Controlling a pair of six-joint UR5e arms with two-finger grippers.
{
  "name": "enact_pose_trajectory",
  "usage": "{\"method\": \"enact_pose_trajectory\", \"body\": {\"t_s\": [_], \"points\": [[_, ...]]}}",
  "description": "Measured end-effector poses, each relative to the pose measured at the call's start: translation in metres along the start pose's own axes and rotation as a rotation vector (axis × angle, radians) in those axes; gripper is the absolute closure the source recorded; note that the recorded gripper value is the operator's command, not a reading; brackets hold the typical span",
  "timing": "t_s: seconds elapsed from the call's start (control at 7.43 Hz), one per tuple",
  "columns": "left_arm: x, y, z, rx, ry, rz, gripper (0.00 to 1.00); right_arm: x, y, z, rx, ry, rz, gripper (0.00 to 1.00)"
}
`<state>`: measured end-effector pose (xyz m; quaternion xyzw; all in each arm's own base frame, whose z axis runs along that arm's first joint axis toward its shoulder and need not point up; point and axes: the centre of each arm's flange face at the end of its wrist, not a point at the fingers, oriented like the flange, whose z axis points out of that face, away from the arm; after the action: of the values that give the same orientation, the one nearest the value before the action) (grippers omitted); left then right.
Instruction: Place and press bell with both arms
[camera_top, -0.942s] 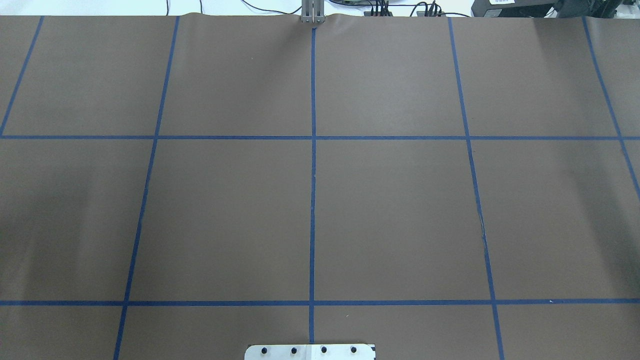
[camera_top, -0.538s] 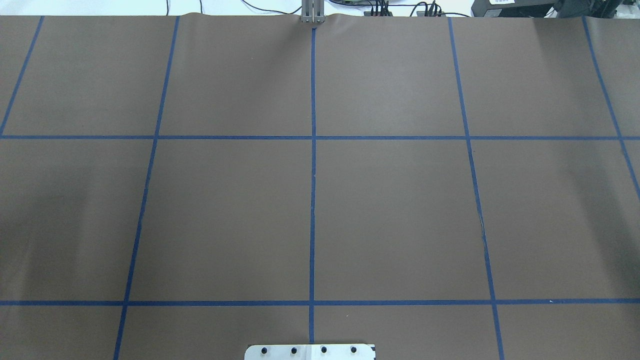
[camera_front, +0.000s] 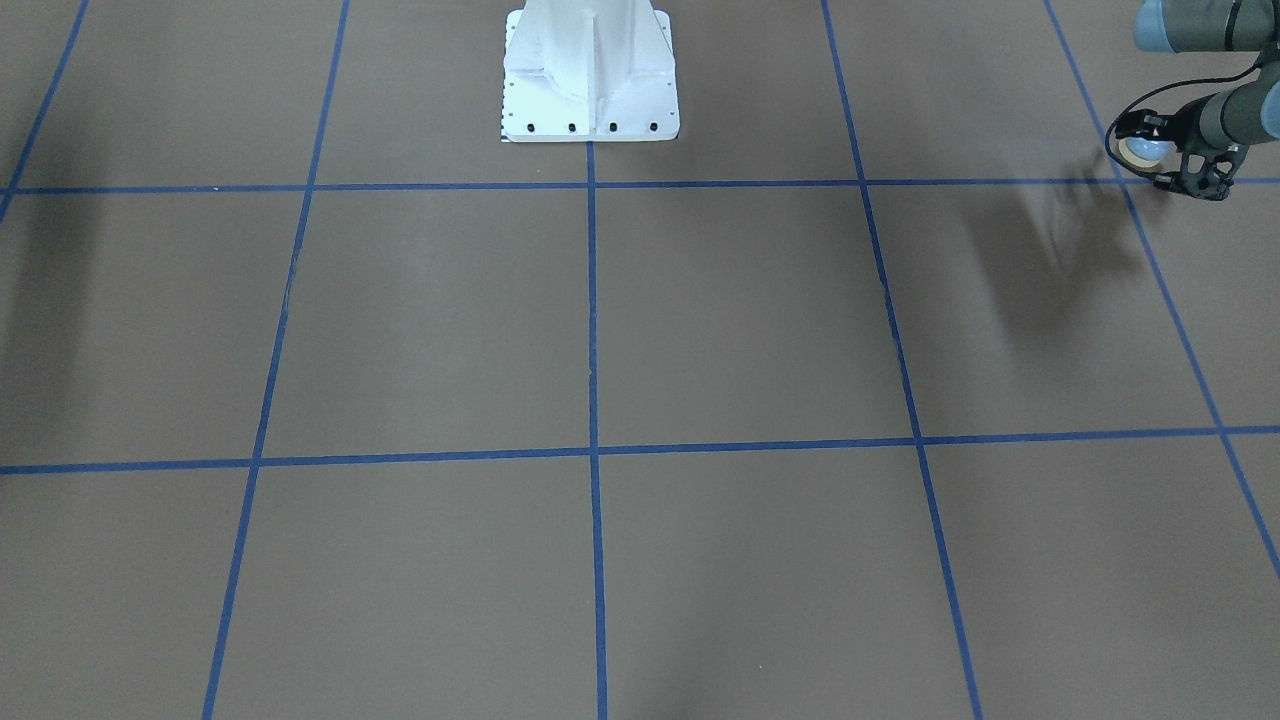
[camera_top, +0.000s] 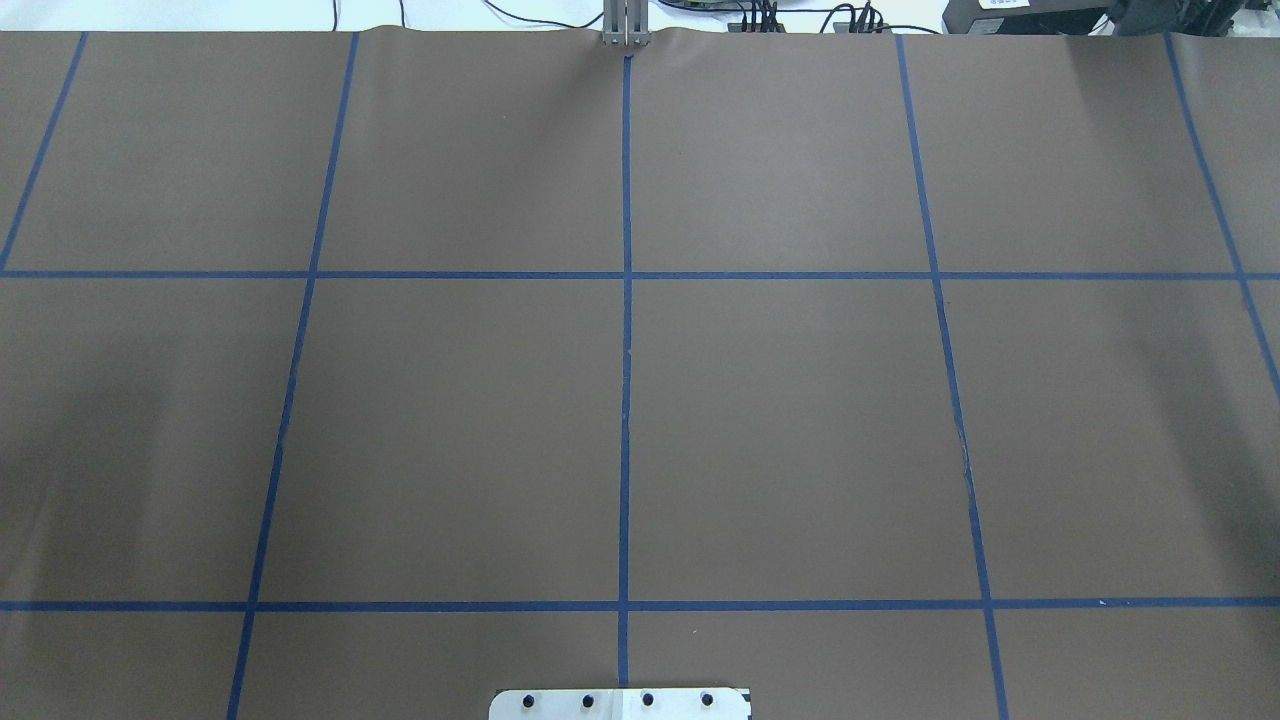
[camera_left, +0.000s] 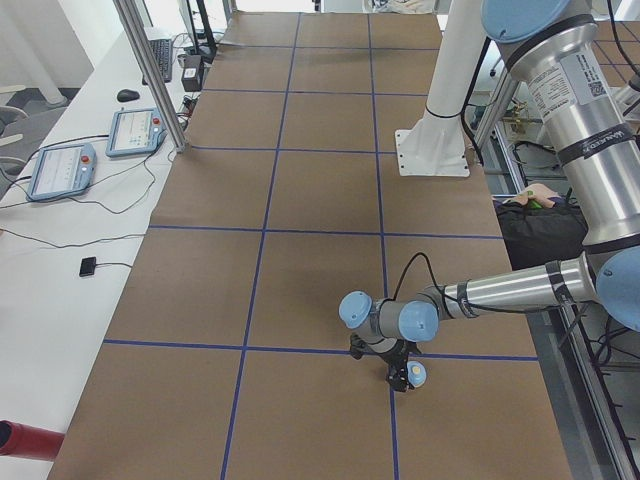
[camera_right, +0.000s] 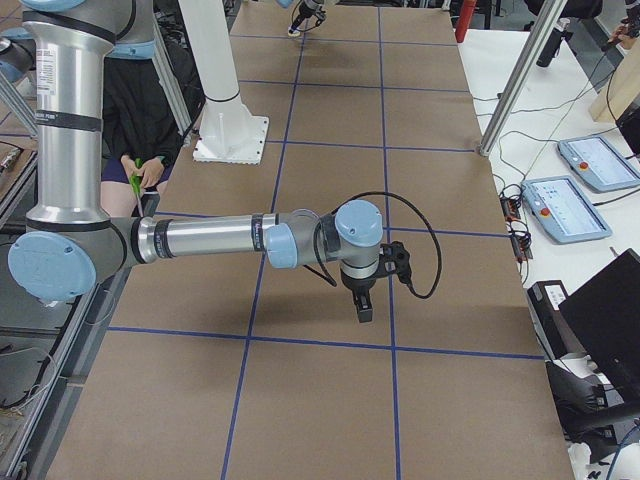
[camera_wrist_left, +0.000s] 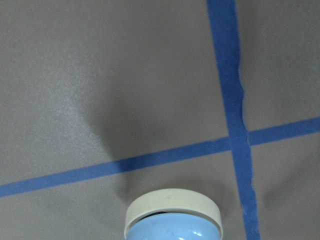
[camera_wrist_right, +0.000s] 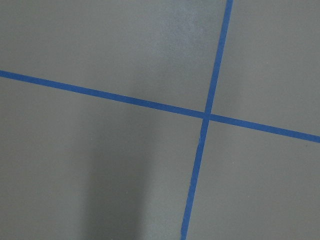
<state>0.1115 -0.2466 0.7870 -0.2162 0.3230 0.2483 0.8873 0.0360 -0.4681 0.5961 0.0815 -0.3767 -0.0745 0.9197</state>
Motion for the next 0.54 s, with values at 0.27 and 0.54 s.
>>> {"method": "enact_pose_trajectory", "body": {"t_s": [0.27,0.54], "points": [[0.0004,-0.0022,0.0035,-0.010,-0.002,0.005,0.00,-0.0009,-0.0007,0.0003,0.000,-0.001,-0.002,0.00],[0.0012,-0.0041,0.0060,-0.017,-0.005,0.010,0.00,-0.0015,-0.0020,0.0000,0.001,-0.001,-0.002,0.00]]}}
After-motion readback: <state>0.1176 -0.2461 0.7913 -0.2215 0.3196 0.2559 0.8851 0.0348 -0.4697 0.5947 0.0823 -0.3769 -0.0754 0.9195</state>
